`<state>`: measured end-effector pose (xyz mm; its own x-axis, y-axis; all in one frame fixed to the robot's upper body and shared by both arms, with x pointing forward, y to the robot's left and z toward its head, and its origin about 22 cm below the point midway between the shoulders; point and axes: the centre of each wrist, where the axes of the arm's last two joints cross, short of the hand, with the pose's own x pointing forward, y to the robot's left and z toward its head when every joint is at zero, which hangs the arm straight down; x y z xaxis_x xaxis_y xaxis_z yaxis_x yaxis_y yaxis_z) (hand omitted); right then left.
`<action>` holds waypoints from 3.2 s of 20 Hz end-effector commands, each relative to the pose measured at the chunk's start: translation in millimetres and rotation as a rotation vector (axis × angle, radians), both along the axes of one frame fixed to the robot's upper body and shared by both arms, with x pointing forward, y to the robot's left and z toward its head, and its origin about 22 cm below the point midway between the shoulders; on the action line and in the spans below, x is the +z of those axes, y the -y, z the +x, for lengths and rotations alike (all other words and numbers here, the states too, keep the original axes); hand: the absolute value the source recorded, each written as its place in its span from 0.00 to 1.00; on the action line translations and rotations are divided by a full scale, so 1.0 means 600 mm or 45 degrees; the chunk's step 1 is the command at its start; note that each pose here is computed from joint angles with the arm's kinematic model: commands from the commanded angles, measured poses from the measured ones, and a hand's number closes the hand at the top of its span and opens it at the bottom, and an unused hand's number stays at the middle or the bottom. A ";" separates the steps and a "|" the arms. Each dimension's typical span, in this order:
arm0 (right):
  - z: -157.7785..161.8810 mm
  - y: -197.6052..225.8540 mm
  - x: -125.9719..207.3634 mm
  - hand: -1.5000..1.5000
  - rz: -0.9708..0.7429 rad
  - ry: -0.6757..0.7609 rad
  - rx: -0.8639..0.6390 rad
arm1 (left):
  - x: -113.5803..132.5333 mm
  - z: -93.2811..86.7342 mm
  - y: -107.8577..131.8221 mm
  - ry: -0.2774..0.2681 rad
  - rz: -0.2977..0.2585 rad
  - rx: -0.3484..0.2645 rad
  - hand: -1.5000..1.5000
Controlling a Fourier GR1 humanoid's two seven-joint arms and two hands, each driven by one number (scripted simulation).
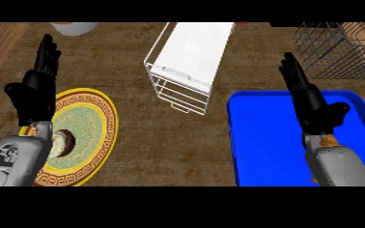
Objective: Pick the croissant from the tray and place it in the tiered shelf
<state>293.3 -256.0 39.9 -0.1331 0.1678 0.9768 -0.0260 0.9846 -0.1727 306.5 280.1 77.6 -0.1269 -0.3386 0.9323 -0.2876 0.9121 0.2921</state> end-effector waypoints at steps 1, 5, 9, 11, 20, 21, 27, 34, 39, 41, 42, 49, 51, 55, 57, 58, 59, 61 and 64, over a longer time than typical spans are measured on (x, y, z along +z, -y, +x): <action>-0.033 0.038 -0.020 0.00 -0.117 -0.077 -0.255 | -0.018 -0.035 -0.017 -0.111 -0.019 -0.048 0.50; -0.096 0.236 -0.017 0.00 -0.488 -0.191 -0.962 | -0.109 -0.068 -0.016 -0.398 -0.030 -0.047 0.50; -0.199 0.346 -0.047 1.00 -0.646 -0.425 -1.504 | -0.156 -0.103 0.005 -0.558 -0.118 -0.130 0.50; -0.221 0.320 -0.044 0.00 -0.461 -0.312 -1.625 | -0.178 -0.131 0.000 -0.625 -0.137 -0.184 0.50; -0.313 0.148 0.036 0.00 -0.487 -0.285 -1.243 | -0.181 -0.130 0.023 -0.602 -0.109 -0.370 0.50; -0.300 0.148 0.067 0.00 -0.503 -0.296 -1.241 | -0.175 -0.107 0.021 -0.586 -0.132 -0.365 0.50; -0.303 0.149 0.068 0.00 -0.767 -0.807 -1.155 | -0.173 -0.109 0.035 -0.566 -0.099 -0.440 0.50; -0.283 0.195 0.094 0.00 -1.279 -1.235 -1.357 | -0.176 -0.115 0.051 -0.574 -0.090 -0.509 0.50; -0.211 0.135 0.109 0.00 -1.299 -1.283 -1.304 | -0.177 -0.084 0.037 -0.581 -0.066 -0.481 0.50; -0.191 0.119 0.112 0.00 -1.281 -1.330 -1.269 | -0.165 -0.082 0.058 -0.584 -0.080 -0.516 0.50; -0.181 0.122 0.087 0.00 -1.246 -1.394 -1.252 | -0.168 -0.082 0.045 -0.571 -0.054 -0.498 0.50; -0.133 0.113 0.039 0.00 -1.191 -1.566 -1.216 | -0.194 -0.107 0.036 -0.575 -0.090 -0.474 0.50; -0.112 0.109 0.028 0.00 -1.186 -1.582 -1.232 | -0.169 -0.095 0.040 -0.566 -0.095 -0.486 0.50; -0.085 0.092 0.021 0.00 -1.243 -1.588 -1.236 | -0.173 -0.089 0.051 -0.594 -0.106 -0.459 0.50; -0.090 0.077 -0.004 0.00 -1.301 -1.595 -1.257 | -0.164 -0.076 0.045 -0.572 -0.102 -0.439 0.50; -0.077 0.069 -0.003 0.00 -1.294 -1.585 -1.269 | -0.173 -0.099 0.025 -0.599 -0.085 -0.445 0.50; -0.073 0.075 -0.003 0.00 -1.322 -1.609 -1.276 | -0.183 -0.100 0.038 -0.581 -0.105 -0.430 0.50; -0.068 0.064 0.003 0.00 -1.342 -1.599 -1.279 | -0.186 -0.103 0.045 -0.581 -0.091 -0.414 0.50; -0.056 0.069 0.006 0.00 -1.364 -1.631 -1.296 | -0.174 -0.090 0.026 -0.608 -0.083 -0.403 0.50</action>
<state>244.1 -307.9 39.2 0.9206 0.3905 0.0101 -0.0985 0.2572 -0.9613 249.8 255.5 -26.4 0.1997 -0.2783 0.9395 0.1665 0.9545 0.2473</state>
